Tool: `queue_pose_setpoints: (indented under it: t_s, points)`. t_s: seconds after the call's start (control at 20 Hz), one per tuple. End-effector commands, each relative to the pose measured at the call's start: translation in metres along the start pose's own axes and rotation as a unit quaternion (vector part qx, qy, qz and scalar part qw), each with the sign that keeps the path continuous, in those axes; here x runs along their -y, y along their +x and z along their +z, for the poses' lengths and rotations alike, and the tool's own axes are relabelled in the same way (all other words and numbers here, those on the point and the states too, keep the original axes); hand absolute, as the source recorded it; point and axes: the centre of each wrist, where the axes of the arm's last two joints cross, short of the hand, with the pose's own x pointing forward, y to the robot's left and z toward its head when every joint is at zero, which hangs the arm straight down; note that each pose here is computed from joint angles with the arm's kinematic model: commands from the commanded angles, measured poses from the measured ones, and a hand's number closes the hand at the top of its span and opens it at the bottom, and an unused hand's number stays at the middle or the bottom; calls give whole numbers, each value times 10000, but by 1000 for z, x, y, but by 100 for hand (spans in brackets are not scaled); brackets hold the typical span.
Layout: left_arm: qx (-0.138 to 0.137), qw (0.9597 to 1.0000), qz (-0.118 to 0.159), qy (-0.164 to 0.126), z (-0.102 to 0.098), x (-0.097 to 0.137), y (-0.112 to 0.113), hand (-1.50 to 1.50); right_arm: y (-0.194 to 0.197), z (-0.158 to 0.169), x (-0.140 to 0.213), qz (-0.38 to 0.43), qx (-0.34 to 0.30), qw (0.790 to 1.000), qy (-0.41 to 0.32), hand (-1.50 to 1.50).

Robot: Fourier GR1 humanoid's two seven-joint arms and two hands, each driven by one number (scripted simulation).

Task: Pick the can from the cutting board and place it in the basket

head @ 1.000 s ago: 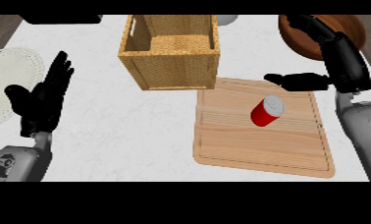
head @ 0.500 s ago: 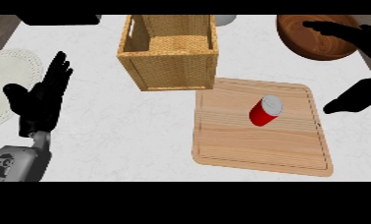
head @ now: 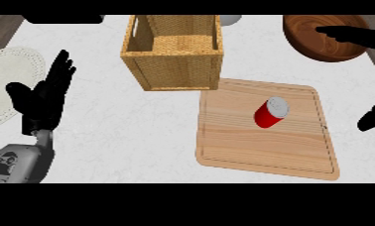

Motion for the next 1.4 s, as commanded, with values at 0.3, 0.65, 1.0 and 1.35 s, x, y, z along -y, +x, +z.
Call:
queue_pose_setpoints:
  t_s: [0.3, 0.65, 1.0, 1.35]
  points:
    - [-50, 10000, 58, -48, 5, 4, 6, 0, -41, -11, -48, -555, 271, 9979, -174, -150]
    - [-70, 10000, -48, -3, 1, 7, -4, 0, -60, -14, -91, -566, 453, 9972, -165, -150]
    - [-13, 9999, -99, -21, 7, 10, -11, 0, -49, -39, -116, -522, 599, 9951, -594, -150]
    - [42, 10000, -13, -1, 2, -12, 9, 0, -58, -27, -134, -632, 716, 9941, -523, -150]
